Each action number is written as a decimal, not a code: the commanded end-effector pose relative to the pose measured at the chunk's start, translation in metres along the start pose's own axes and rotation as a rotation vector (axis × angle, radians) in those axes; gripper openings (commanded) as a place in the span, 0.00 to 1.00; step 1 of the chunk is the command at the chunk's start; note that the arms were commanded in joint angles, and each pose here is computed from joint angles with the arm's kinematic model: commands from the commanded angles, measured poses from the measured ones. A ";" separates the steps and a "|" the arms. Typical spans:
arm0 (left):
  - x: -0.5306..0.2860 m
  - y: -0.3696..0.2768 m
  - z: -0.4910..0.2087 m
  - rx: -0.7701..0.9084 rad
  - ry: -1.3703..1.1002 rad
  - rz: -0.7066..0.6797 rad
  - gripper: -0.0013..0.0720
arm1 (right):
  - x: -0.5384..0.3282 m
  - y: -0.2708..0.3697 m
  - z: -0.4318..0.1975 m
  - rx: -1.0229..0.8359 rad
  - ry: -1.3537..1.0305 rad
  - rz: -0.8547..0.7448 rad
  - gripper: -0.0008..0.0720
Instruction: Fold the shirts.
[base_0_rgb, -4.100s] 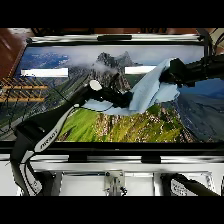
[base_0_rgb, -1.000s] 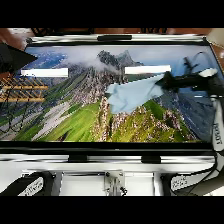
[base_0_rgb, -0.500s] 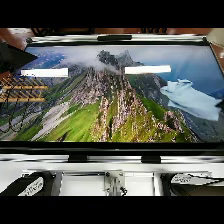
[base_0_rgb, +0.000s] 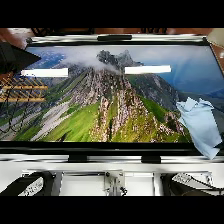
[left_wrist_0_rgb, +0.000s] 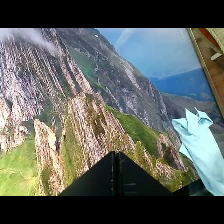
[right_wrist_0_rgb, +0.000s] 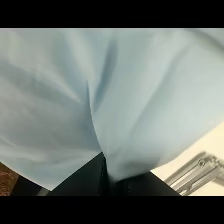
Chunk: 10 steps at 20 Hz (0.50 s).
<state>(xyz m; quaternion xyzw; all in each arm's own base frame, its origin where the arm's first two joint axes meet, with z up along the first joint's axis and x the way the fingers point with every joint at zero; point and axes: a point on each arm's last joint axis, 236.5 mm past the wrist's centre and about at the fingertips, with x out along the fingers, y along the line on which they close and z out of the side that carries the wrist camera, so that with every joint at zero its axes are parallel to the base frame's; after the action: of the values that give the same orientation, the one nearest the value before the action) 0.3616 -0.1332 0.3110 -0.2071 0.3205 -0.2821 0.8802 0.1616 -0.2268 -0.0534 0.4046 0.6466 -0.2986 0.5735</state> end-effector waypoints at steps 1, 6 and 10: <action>0.000 0.000 0.000 0.000 -0.001 -0.001 0.05 | 0.026 -0.007 -0.039 0.065 0.045 0.007 0.08; 0.000 0.000 0.000 0.015 -0.001 -0.001 0.05 | 0.000 -0.020 -0.052 0.068 -0.017 -0.052 0.64; 0.007 0.006 -0.001 0.031 0.013 0.002 0.05 | -0.102 -0.062 -0.023 0.071 -0.308 -0.258 0.63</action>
<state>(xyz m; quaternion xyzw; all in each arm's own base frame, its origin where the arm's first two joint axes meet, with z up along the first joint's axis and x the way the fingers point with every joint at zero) 0.3638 -0.1335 0.3088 -0.1976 0.3193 -0.2859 0.8817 0.1145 -0.2218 -0.0114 0.3584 0.6227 -0.3791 0.5832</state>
